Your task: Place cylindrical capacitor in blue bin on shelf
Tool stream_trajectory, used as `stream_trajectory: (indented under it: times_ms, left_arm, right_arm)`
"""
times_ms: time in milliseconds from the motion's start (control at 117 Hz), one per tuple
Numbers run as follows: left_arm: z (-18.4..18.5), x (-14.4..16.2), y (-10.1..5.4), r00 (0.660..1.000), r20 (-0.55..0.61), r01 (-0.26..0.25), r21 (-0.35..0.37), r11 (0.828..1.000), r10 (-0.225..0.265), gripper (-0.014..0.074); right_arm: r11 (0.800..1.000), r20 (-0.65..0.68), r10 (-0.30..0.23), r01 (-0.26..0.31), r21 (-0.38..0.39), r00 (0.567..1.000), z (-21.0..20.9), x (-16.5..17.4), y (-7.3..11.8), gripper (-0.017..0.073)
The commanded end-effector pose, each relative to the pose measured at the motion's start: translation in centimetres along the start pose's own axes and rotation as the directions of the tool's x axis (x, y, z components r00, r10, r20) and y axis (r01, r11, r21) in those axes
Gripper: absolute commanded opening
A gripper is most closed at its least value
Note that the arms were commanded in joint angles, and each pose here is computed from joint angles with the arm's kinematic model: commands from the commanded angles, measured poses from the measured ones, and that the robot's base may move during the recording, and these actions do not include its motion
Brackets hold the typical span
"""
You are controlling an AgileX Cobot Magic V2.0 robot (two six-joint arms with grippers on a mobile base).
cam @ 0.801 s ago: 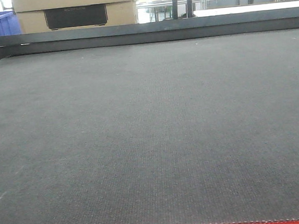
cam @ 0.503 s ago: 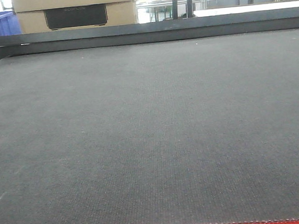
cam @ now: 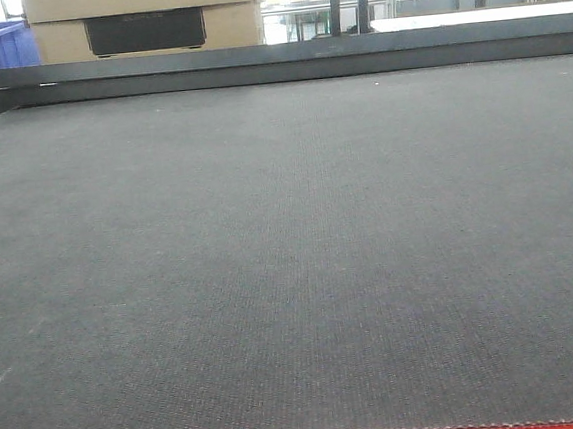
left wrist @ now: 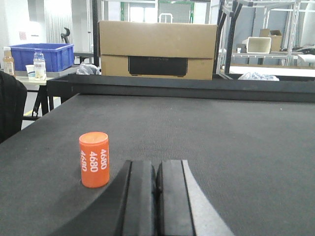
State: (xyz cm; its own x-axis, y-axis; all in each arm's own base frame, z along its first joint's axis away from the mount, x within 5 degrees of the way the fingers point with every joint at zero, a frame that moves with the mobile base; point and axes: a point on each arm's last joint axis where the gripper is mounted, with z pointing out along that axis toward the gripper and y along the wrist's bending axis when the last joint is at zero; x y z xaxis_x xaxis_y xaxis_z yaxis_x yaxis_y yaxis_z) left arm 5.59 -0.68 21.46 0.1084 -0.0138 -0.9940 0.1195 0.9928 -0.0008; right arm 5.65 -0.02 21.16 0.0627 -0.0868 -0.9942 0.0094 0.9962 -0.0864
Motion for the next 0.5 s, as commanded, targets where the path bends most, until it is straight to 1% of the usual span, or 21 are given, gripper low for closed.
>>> stream_trajectory:
  times_ms: [0,68,153,213,247,290,298,324,332,366,375,392,418,426,435,452,460,486,494]
  left_arm:
    - [-0.1,-0.7,0.0,0.998,0.067,0.008,0.005,1.000,-0.008,-0.0111]
    - [-0.1,-1.2,0.0,0.992,0.128,0.008,0.007,1.000,-0.009,-0.0111]
    - [-0.1,-1.4,0.0,0.990,0.140,0.008,0.007,1.000,-0.009,-0.0111]
    - [-0.2,-2.5,0.0,0.987,0.160,0.008,0.007,1.000,-0.009,-0.0111]
    - [-0.3,-3.2,0.0,0.985,0.171,0.008,0.006,1.000,-0.009,-0.0111]
    - [-0.5,-4.6,0.0,0.981,0.194,0.008,0.006,1.000,-0.009,-0.0111]
    - [-0.6,-4.8,0.0,0.980,0.201,0.008,0.006,1.000,-0.009,-0.0111]
    - [-0.8,-5.7,0.0,0.978,0.208,0.008,0.006,1.000,-0.009,-0.0111]
    - [-0.8,-6.0,0.0,0.976,0.216,0.008,0.006,1.000,-0.009,-0.0111]
    - [-0.9,-6.8,0.0,0.977,0.213,0.008,0.005,1.000,-0.009,-0.0111]
    - [-0.9,-7.3,0.0,0.977,0.212,0.008,0.005,1.000,-0.009,-0.0111]
    - [-1.0,-8.1,0.0,0.976,0.219,0.008,0.004,1.000,-0.009,-0.0111]
    - [-0.9,-8.5,0.0,0.980,0.201,0.002,0.003,1.000,-0.003,-0.0111]
    - [-1.0,-9.3,0.0,0.978,0.210,-0.003,0.001,1.000,0.002,-0.0111]
    - [-0.9,-9.2,0.0,0.980,0.200,-0.005,0.000,1.000,0.005,-0.0111]
    - [-0.9,-9.8,0.0,0.980,0.197,-0.008,-0.001,1.000,0.008,-0.0111]
    - [-1.0,-10.6,0.0,0.979,0.202,-0.010,-0.002,1.000,0.010,-0.0111]
    - [-0.8,-11.0,0.0,0.982,0.186,-0.016,-0.004,1.000,0.016,-0.0110]
    - [-0.9,-11.9,0.0,0.981,0.192,-0.020,-0.006,1.000,0.021,-0.0109]
  right_arm:
    - [1.000,0.082,-0.008,0.007,0.010,0.997,-0.1,-0.7,-0.1,-0.0163]
    - [1.000,0.139,-0.009,0.006,0.020,0.990,-0.1,-1.2,-0.2,-0.0163]
    - [0.999,0.209,-0.010,0.004,0.032,0.978,-0.2,-1.8,-0.3,-0.0163]
    - [0.999,0.277,-0.009,-0.003,0.043,0.961,-0.4,-2.5,-0.4,-0.0163]
    - [0.998,0.312,0.009,-0.026,0.049,0.950,-0.5,-2.8,-0.5,-0.0163]
    - [0.996,0.319,0.051,-0.070,0.049,0.946,-0.5,-2.8,-0.6,-0.0163]
    - [0.995,0.314,0.068,-0.087,0.047,0.947,-0.5,-2.8,-0.7,-0.0163]
    - [0.993,0.323,0.093,-0.113,0.044,0.942,-0.6,-3.4,-0.8,-0.0163]
    - [0.991,0.318,0.110,-0.130,0.041,0.942,-0.6,-3.5,-0.8,-0.0163]
    - [0.987,0.319,0.138,-0.157,0.033,0.938,-0.7,-4.2,-0.9,-0.0163]
    - [0.986,0.328,0.148,-0.166,0.028,0.933,-0.9,-5.0,-0.9,-0.0163]
    - [0.985,0.328,0.154,-0.171,0.022,0.932,-1.0,-5.4,-0.9,-0.0163]
    - [0.985,0.332,0.155,-0.170,0.016,0.931,-1.1,-6.2,-0.9,-0.0163]
    - [0.985,0.336,0.156,-0.169,0.012,0.929,-1.3,-6.7,-1.0,-0.0163]
    - [0.986,0.329,0.156,-0.169,0.010,0.931,-1.3,-6.7,-0.9,-0.0163]
    - [0.986,0.345,0.156,-0.168,0.005,0.926,-1.5,-7.6,-1.0,-0.0163]
    - [0.986,0.347,0.156,-0.168,0.003,0.925,-1.6,-7.9,-1.0,-0.0163]
    - [0.986,0.360,0.157,-0.166,-0.005,0.920,-2.0,-9.1,-1.0,-0.0163]
    - [0.986,0.367,0.157,-0.165,-0.009,0.917,-2.2,-9.6,-1.0,-0.0163]
